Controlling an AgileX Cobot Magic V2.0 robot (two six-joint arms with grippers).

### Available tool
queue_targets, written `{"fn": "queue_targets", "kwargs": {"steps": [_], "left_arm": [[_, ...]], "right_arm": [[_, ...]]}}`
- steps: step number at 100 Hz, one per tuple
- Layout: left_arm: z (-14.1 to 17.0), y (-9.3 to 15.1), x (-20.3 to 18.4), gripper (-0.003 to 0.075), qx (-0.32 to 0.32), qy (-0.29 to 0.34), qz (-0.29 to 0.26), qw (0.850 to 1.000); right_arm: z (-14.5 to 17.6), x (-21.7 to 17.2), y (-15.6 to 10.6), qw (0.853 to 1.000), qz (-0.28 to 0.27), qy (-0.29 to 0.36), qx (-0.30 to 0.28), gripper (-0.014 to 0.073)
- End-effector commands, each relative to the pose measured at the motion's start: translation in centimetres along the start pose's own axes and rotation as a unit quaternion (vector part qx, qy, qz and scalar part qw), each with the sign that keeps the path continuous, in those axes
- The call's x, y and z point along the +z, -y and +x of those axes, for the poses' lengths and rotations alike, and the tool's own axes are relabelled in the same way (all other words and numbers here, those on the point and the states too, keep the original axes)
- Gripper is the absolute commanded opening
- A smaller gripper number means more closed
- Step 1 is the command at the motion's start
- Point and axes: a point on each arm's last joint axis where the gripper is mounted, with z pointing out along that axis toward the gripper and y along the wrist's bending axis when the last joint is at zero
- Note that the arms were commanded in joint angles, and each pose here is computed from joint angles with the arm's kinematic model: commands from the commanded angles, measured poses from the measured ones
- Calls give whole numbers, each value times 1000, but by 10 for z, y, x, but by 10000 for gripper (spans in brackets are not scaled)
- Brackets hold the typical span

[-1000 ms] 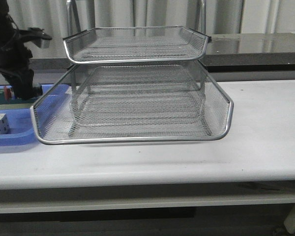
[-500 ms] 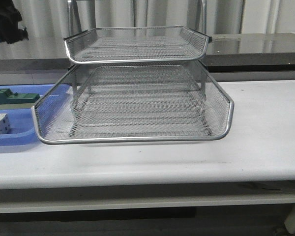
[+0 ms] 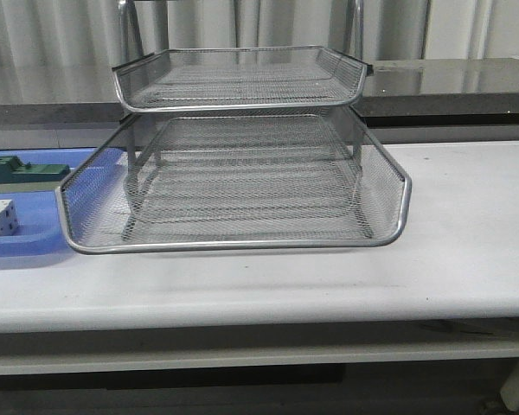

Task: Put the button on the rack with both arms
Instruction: 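Lift the red push button with the left gripper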

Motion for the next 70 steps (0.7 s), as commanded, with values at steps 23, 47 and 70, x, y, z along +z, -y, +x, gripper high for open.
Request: {"fn": "queue_targets", "kwargs": {"steps": [23, 47, 70], "left_arm": [[-25, 82, -49, -12, 69, 45, 72, 994], [-30, 143, -34, -12, 126, 21, 137, 982], [-22, 179, -10, -12, 156, -20, 176, 972]], "right_arm": [[-11, -6, 0, 999, 3, 41, -5, -71], [-11, -6, 0, 999, 3, 41, -5, -71], [-11, -6, 0, 999, 3, 41, -5, -71]]}}
